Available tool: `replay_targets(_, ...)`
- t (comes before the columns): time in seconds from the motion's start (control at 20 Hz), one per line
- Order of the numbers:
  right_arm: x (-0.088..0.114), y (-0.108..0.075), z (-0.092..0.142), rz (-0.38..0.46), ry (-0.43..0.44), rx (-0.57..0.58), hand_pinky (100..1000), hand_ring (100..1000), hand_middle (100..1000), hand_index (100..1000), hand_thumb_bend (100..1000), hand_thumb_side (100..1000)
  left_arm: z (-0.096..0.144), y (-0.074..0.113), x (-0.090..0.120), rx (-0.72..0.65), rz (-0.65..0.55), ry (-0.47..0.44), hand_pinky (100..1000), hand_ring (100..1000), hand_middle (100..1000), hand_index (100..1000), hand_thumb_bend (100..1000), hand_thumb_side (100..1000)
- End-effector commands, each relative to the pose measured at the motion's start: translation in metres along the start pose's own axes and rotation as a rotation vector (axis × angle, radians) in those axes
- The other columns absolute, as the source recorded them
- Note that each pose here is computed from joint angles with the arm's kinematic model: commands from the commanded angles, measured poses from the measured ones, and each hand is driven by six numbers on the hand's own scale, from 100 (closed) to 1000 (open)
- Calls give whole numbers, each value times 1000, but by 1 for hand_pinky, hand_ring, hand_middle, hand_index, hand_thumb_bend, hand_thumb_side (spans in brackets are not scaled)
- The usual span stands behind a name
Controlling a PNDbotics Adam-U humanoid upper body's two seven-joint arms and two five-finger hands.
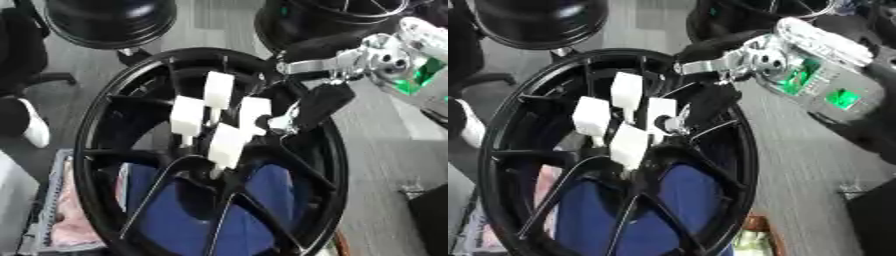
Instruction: Pull the pin out of the wheel hub.
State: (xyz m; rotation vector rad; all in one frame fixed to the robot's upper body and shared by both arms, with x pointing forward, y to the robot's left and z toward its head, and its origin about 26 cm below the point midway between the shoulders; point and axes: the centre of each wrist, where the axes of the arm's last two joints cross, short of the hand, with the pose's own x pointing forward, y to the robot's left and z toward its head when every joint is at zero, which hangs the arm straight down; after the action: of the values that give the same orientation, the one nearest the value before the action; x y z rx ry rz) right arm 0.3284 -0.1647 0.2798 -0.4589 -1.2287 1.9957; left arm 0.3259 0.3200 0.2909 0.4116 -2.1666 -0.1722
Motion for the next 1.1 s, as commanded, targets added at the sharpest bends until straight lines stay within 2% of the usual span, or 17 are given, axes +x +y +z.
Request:
replay_targets(0.05, -4, -3, 4, 1, 16, -6, 890, 889, 836, 914, 258, 653, -3, 4, 8, -1, -8, -28, 765, 850, 717, 821, 229, 725)
replay_targets(0.75, -13, 2, -6, -21, 35, 2, 886, 881, 825, 910, 259, 645, -4, 3, 9, -2, -2, -30, 767, 851, 717, 821, 225, 728)
replay_targets(1.1, -13, 3, -9, -30, 30, 2, 881, 872, 791, 888, 289, 578, -4, 3, 8, -3, 2, -29, 767, 851, 718, 820, 222, 732)
